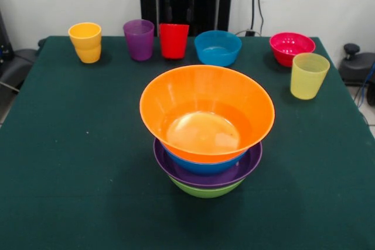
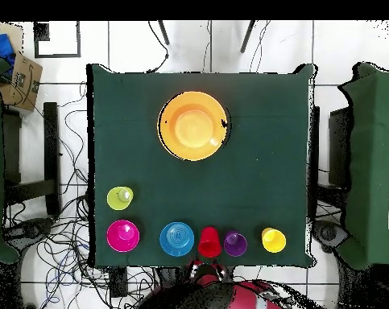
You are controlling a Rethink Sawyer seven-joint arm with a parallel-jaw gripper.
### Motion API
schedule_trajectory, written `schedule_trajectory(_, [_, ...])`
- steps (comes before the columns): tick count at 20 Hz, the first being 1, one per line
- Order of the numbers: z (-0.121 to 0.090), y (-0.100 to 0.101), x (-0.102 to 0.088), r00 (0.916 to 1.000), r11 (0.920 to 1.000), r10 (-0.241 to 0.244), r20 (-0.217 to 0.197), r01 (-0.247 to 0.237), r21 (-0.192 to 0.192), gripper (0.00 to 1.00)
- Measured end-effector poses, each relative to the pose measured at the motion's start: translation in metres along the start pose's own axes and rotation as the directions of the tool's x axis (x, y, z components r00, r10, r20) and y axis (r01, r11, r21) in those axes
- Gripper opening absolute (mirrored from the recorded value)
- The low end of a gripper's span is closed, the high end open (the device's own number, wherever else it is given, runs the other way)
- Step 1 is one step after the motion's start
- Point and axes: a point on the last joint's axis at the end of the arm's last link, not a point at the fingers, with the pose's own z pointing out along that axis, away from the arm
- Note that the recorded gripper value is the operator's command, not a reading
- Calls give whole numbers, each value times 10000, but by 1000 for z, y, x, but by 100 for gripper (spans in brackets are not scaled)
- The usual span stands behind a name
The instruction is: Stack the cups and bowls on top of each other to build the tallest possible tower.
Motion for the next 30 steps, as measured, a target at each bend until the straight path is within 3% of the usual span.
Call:
schedule_trajectory(3, [-7,-8,15,9993,9998,189,-321,-192,-92,100])
schedule_trajectory(8, [-11,-7,24,9985,9995,245,-497,-254,-172,100])
schedule_trajectory(14, [-20,-3,26,9987,9994,257,-430,-266,-205,100])
schedule_trajectory(30, [-21,10,27,9989,9994,-274,-375,265,-233,100])
